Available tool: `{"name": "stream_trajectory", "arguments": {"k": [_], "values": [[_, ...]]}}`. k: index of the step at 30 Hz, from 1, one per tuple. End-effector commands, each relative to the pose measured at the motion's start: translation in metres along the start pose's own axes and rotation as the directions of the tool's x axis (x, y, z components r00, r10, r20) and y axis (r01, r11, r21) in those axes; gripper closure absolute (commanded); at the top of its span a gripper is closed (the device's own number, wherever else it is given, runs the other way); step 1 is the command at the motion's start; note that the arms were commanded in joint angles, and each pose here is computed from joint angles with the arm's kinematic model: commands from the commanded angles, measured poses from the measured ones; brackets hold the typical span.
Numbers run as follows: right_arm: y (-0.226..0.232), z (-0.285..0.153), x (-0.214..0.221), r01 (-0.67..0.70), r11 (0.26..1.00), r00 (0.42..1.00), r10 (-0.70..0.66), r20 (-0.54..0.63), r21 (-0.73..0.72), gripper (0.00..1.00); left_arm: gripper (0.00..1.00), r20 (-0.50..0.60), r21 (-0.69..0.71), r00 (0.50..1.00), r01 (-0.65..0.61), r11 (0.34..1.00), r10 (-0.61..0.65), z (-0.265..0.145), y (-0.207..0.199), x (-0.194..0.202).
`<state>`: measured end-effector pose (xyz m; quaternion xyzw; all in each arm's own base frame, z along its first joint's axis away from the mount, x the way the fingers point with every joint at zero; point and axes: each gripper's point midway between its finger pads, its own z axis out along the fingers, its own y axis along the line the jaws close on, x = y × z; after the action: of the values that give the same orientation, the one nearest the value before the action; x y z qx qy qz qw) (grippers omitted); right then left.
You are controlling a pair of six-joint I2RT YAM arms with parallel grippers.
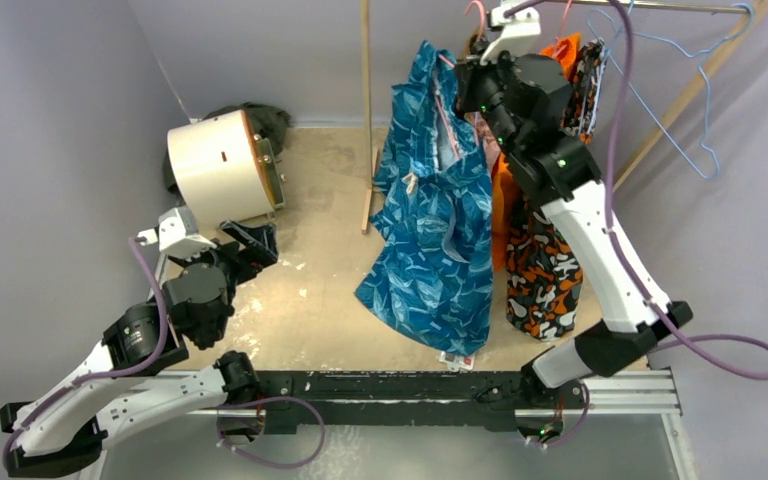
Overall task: Place the shorts on the hanger
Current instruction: Place the hanger at the clothesline.
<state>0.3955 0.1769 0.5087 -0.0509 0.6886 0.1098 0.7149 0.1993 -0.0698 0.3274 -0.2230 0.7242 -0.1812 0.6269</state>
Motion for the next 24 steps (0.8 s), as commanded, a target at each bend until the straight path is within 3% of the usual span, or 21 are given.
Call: {"name": "stream_trajectory", "arguments": {"k": [1,5,13,24], "values": [[0.012,0.01,-0.04,-0.04,0.998,0.988,0.048,0.146,-0.058,1.0,0.15,-0.015,0.04,0.999,0.037,0.999,-0.036,0.002,-0.012,0.006],[0.018,0.004,-0.072,-0.046,0.994,0.975,0.067,0.21,-0.101,1.0,0.15,-0.019,0.05,0.999,0.046,0.998,-0.045,0.002,-0.012,0.008],[0.013,0.023,-0.031,-0.083,0.992,0.982,0.098,0.159,-0.099,1.0,0.15,-0.036,0.079,0.998,0.046,0.996,-0.043,0.005,-0.016,0.022],[0.004,0.025,-0.065,-0.151,0.985,0.939,0.17,0.3,-0.087,1.0,0.15,-0.062,0.093,0.998,0.033,0.995,-0.027,0.01,-0.018,0.041]]}}
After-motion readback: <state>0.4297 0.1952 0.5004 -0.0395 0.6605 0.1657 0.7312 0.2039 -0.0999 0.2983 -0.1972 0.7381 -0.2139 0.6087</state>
